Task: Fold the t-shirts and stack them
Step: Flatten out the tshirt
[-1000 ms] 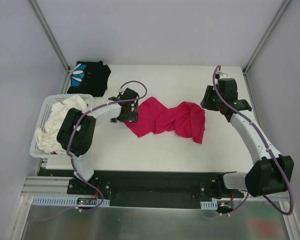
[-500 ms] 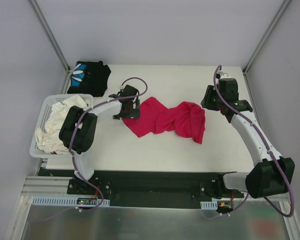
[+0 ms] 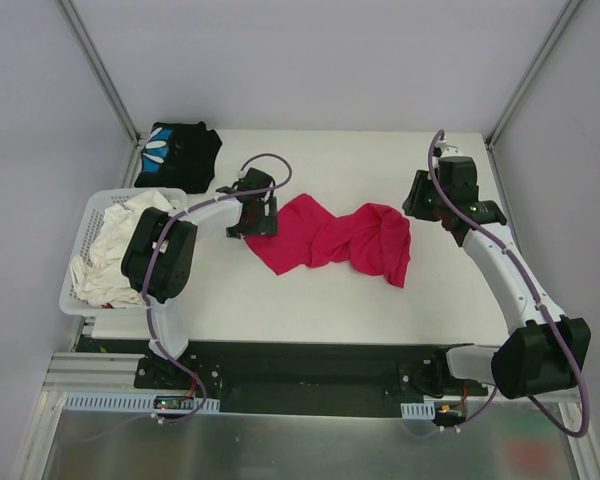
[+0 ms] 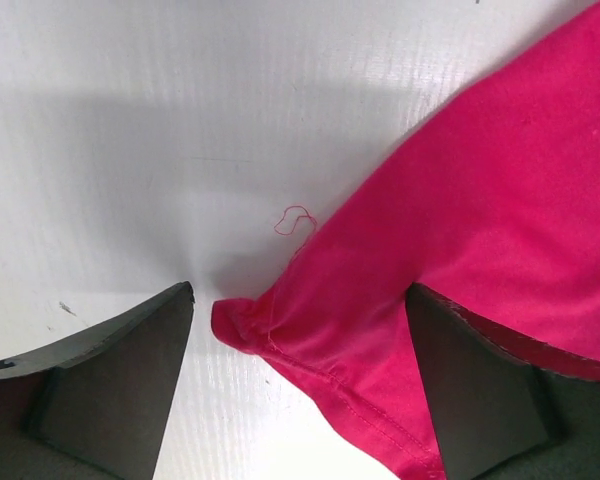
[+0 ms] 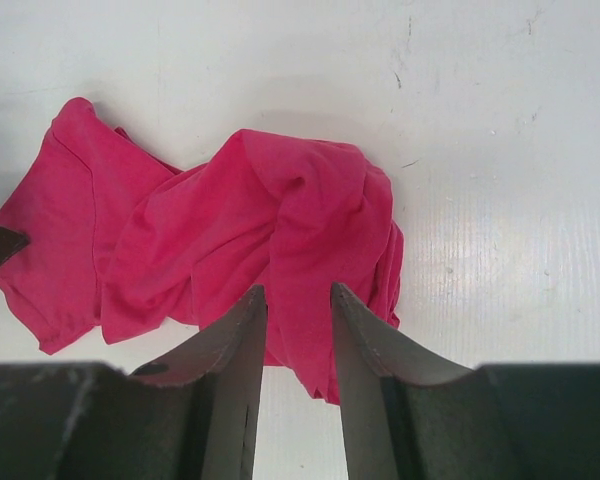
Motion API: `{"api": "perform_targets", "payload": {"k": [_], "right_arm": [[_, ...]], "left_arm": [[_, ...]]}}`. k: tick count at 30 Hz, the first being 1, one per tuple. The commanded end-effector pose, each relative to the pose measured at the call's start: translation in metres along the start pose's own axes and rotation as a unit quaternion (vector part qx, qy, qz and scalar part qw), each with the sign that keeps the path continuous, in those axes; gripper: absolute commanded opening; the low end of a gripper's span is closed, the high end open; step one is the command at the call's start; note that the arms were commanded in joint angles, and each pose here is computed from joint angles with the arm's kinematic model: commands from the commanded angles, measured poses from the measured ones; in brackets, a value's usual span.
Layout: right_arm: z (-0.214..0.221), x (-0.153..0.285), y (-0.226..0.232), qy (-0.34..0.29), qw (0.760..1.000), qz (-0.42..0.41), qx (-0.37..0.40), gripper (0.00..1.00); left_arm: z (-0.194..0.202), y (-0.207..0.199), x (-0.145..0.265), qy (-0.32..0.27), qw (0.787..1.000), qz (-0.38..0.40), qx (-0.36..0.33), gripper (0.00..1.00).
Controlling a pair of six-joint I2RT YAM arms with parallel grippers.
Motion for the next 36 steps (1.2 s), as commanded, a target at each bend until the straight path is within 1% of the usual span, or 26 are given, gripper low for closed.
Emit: {"api": "perform_targets", "payload": {"k": [1,5,7,10,13,17,22,23,27,36], "right_arm": [[-0.003,0.006,0.0,-0.011,1.0,-0.002,0.006,0.34],[-0.003,0.004,0.0,-0.009,1.0,-0.003,0.006,0.34],[-0.003,0.002,0.0,-0.007,1.0,-0.002,0.005,0.34],[-0.002,0.0,0.0,-0.003,1.0,-0.003,0.005,0.34],[-0.001,-0.002,0.0,-0.002,1.0,-0.002,0.004,0.34],[0.0,-0.005,0.0,0.003,1.0,-0.004,0.005,0.34],[0.002,-0.007,0.0,0.007,1.0,-0.004,0.005,0.33],[0.002,-0.007,0.0,0.007,1.0,-0.005,0.005,0.33],[0.001,-0.006,0.001,0.004,1.0,-0.008,0.005,0.33],[0.0,-0.001,0.0,-0.002,1.0,-0.004,0.004,0.33]], "left_arm": [[-0.011,-0.003,0.003,-0.007,1.0,0.021,0.003,0.8],[-0.01,-0.002,0.002,-0.002,1.0,0.027,0.004,0.7],[-0.009,-0.003,0.003,0.0,0.999,0.032,0.003,0.69],[-0.009,-0.003,0.006,-0.003,0.999,0.034,0.003,0.71],[-0.009,0.001,0.012,-0.016,0.999,0.029,0.01,0.78],[-0.011,0.009,0.022,-0.032,0.999,0.022,0.018,0.84],[-0.021,0.028,0.039,-0.062,0.997,0.011,0.045,0.93],[-0.024,0.031,0.046,-0.074,0.996,0.013,0.05,0.94],[-0.027,0.038,0.049,-0.086,0.994,0.002,0.06,0.95],[-0.018,0.039,0.029,-0.049,0.996,-0.005,0.072,0.91]]}}
Point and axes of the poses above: each gripper's point midway between its finger pads, its own x axis back along the fingers, its own y axis along the line the jaws close on, z = x × y, the point moved 9 cm from there along x, back along the fingers, and after that the axes turned 11 degrees about x, right-handed, at the moved point
